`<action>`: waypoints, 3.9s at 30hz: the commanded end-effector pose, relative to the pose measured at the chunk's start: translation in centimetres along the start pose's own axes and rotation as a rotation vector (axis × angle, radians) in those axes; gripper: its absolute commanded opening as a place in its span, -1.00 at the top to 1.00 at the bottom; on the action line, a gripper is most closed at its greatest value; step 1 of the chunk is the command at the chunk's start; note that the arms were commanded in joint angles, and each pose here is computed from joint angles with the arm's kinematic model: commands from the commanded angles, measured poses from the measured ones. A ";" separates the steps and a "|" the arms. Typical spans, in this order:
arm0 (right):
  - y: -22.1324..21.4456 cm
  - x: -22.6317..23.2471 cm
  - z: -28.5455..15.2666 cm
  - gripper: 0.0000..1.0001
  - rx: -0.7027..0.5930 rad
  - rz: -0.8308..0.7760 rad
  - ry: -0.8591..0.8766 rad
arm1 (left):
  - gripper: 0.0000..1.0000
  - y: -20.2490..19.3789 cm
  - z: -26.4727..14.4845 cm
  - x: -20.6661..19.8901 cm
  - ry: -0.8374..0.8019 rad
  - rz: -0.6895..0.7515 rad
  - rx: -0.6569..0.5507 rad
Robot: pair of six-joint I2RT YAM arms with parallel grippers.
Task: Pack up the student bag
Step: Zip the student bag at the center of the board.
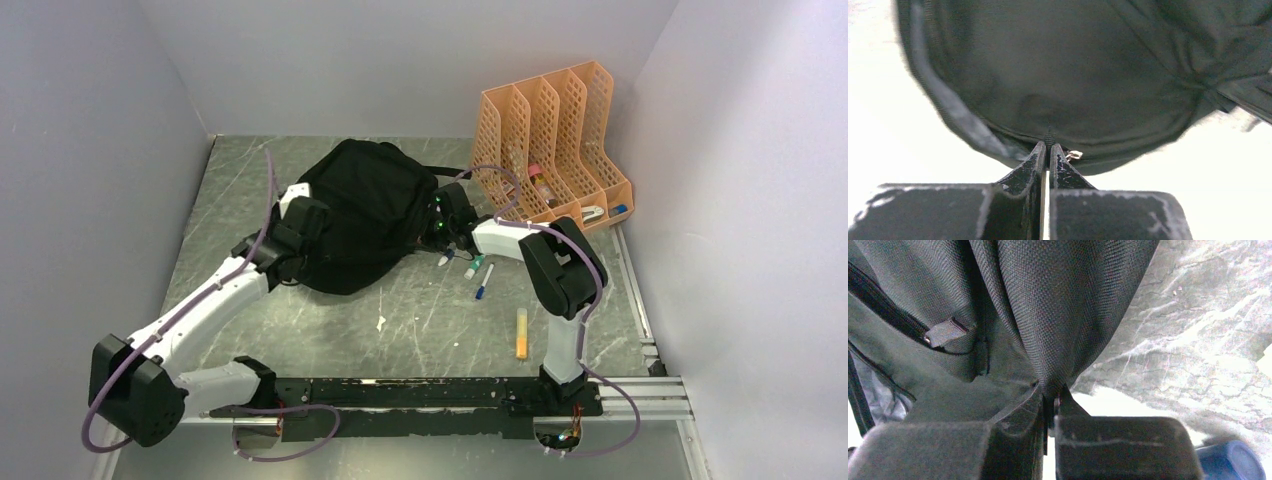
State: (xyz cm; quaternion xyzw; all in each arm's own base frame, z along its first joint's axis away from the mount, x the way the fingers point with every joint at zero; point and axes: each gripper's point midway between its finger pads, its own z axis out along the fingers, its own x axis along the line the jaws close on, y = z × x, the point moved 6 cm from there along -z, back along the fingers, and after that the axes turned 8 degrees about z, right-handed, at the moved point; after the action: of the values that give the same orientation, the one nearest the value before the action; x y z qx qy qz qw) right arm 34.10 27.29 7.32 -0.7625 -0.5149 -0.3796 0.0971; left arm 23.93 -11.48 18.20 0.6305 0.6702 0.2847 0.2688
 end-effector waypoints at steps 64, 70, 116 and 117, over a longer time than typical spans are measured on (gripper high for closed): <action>-12.9 15.8 1.8 0.15 -0.140 -1.726 0.927 | 0.90 2.0 -1.9 4.3 -0.133 -0.119 -0.099; -13.2 15.3 1.4 0.70 -0.148 -1.694 0.929 | 0.90 2.3 -1.9 4.4 -0.123 -0.119 -0.102; -19.3 4.8 -8.6 1.00 0.416 -2.013 1.145 | 0.90 12.9 3.5 11.0 0.398 -0.255 -0.216; -19.5 4.6 -8.7 1.00 0.439 -2.014 1.154 | 0.90 13.2 3.8 10.9 0.396 -0.253 -0.223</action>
State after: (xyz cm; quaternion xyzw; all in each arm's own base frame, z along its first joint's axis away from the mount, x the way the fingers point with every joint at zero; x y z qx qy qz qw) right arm 18.75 37.29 13.84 0.2801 -0.8058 -0.5211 -0.0269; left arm 30.95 -1.17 20.56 0.5078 0.7661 0.3563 0.1681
